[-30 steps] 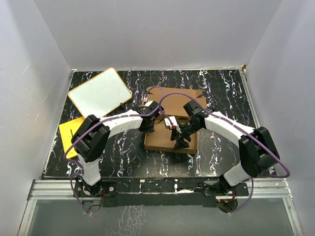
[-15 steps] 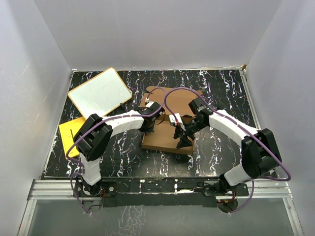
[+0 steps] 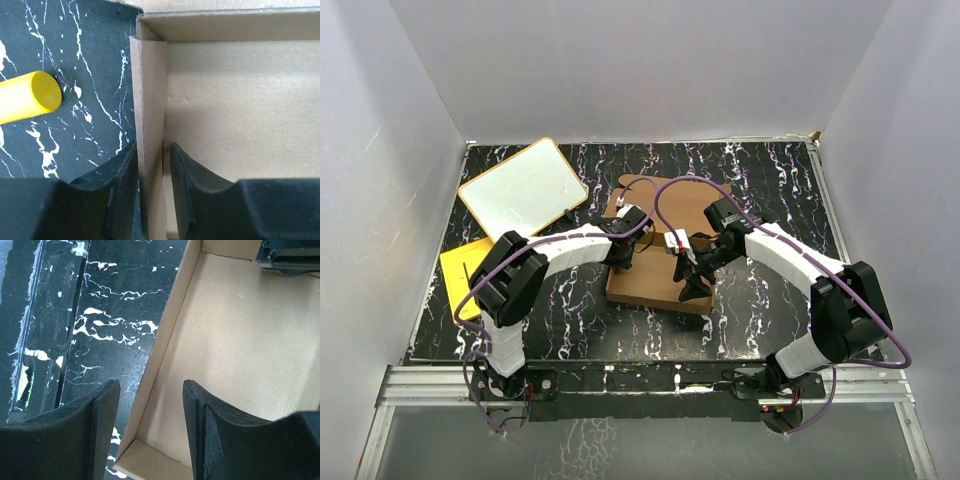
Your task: Fold the paper box
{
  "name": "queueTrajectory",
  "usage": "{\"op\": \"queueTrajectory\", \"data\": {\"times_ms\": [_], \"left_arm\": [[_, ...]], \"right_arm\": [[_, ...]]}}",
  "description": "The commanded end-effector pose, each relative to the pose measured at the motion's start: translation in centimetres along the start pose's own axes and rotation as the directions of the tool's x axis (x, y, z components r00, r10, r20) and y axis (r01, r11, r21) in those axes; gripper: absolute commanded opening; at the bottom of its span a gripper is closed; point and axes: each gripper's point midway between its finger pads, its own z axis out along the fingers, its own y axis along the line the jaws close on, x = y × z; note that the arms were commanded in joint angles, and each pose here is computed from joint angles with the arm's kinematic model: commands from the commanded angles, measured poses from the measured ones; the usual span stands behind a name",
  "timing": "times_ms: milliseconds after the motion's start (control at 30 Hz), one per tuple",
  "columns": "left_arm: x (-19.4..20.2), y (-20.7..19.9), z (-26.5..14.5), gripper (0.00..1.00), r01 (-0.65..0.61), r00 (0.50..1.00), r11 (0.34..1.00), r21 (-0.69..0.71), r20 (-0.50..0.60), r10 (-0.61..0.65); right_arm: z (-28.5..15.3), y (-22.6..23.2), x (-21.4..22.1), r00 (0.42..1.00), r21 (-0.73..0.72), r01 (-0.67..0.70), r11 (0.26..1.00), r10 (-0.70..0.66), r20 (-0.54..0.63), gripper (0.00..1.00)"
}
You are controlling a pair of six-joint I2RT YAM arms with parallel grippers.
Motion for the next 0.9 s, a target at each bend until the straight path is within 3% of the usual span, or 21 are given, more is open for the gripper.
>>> {"op": "queueTrajectory", "data": {"times_ms": [0, 267, 300, 400, 433, 800, 867], "left_arm": [[-1.7, 0.4, -0.5, 0.32, 0.006, 0.999, 1.0, 0.009, 0.042, -0.007], [-2.6, 0.6, 0.4, 0.3, 0.012, 0.999, 1.0, 0.02, 0.045, -0.013], [-2.6, 0.7, 0.7, 0.27, 0.012, 0.999, 1.0, 0.018, 0.042, -0.012], [-2.6, 0.9, 1.2, 0.01, 0.01, 0.999, 1.0, 0.012, 0.036, -0.011], [-2.5, 0.9, 1.3, 0.0, 0.007, 0.999, 1.0, 0.012, 0.036, -0.007], [-3.0, 1.1, -0.1, 0.0, 0.022, 0.998, 0.999, 0.033, 0.064, -0.025], [-3.1, 1.1, -0.7, 0.15, 0.034, 0.997, 0.998, 0.046, 0.068, -0.037]], "right_arm": [[-0.8, -1.0, -2.1, 0.996, 0.039, 0.071, 0.997, -0.073, 0.051, 0.58], [-0.8, -1.0, -2.1, 0.996, 0.039, 0.07, 0.997, -0.072, 0.05, 0.58], [-0.8, -1.0, -2.1, 0.996, 0.038, 0.07, 0.997, -0.072, 0.05, 0.58], [-0.7, -1.0, -2.0, 0.996, 0.038, 0.068, 0.997, -0.07, 0.05, 0.58], [-0.8, -1.1, -2.0, 0.996, 0.039, 0.067, 0.997, -0.069, 0.05, 0.58], [-0.7, -1.1, -1.9, 0.997, 0.037, 0.062, 0.997, -0.064, 0.05, 0.58], [-0.7, -1.1, -1.9, 0.997, 0.037, 0.061, 0.997, -0.063, 0.05, 0.58]]}}
